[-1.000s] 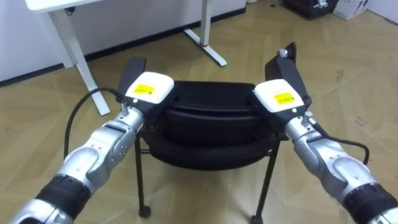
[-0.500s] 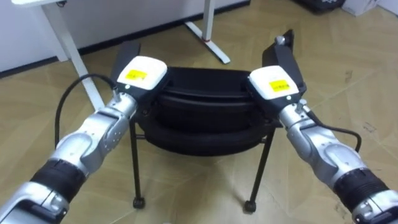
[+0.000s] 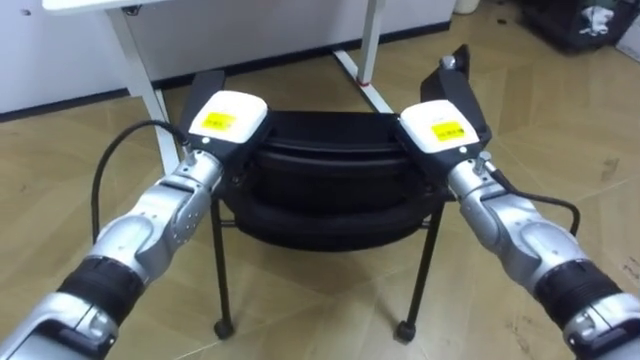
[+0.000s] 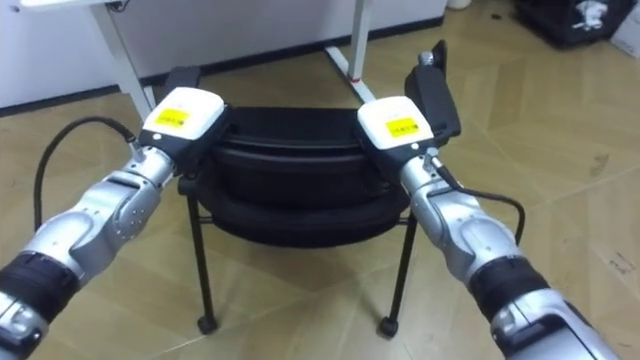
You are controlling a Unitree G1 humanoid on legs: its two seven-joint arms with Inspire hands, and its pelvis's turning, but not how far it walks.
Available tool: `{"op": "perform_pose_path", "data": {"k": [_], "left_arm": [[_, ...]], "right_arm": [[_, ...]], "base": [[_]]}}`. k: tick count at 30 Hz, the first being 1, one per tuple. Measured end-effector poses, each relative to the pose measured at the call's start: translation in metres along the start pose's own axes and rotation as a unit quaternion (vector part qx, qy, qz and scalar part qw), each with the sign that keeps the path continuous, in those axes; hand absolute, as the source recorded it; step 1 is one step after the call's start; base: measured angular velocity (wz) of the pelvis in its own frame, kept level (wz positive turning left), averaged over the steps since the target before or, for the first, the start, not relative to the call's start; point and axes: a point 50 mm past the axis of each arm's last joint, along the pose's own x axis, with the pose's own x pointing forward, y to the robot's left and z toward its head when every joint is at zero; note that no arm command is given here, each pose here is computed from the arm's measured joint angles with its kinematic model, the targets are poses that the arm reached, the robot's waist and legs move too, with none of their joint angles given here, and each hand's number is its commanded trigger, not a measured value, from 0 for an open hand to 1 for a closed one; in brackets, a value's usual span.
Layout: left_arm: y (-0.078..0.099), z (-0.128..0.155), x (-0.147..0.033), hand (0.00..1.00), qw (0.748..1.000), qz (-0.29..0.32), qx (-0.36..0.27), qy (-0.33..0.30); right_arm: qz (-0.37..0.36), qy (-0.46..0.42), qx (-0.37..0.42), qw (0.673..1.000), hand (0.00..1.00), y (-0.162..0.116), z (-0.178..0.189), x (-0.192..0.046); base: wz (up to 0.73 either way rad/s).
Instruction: Push chair
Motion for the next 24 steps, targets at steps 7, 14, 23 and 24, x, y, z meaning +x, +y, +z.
{"op": "perform_pose_path", "data": {"k": [7,14,23,24], "left_arm": [[-0.004,-0.001,-0.003,1.00,1.000,0.001,-0.002,0.006],[-0.009,0.002,-0.005,1.00,1.000,0.008,-0.010,0.014],[0.003,0.003,-0.003,1.00,0.999,0.031,0.003,0.013],[0.005,0.002,-0.003,1.00,0.999,0.033,0.006,0.015]], "right_arm": [[0.005,-0.002,0.006,1.000,1.00,0.004,0.002,0.000],[0.003,-0.001,-0.003,1.000,1.00,0.003,0.000,-0.001],[-0.023,-0.002,-0.007,1.000,1.00,-0.005,0.002,0.001],[-0.027,-0.003,-0.007,1.000,1.00,-0.006,0.002,0.001]], "base": [[0.06],[0.09],[0.05],[0.00]]}}
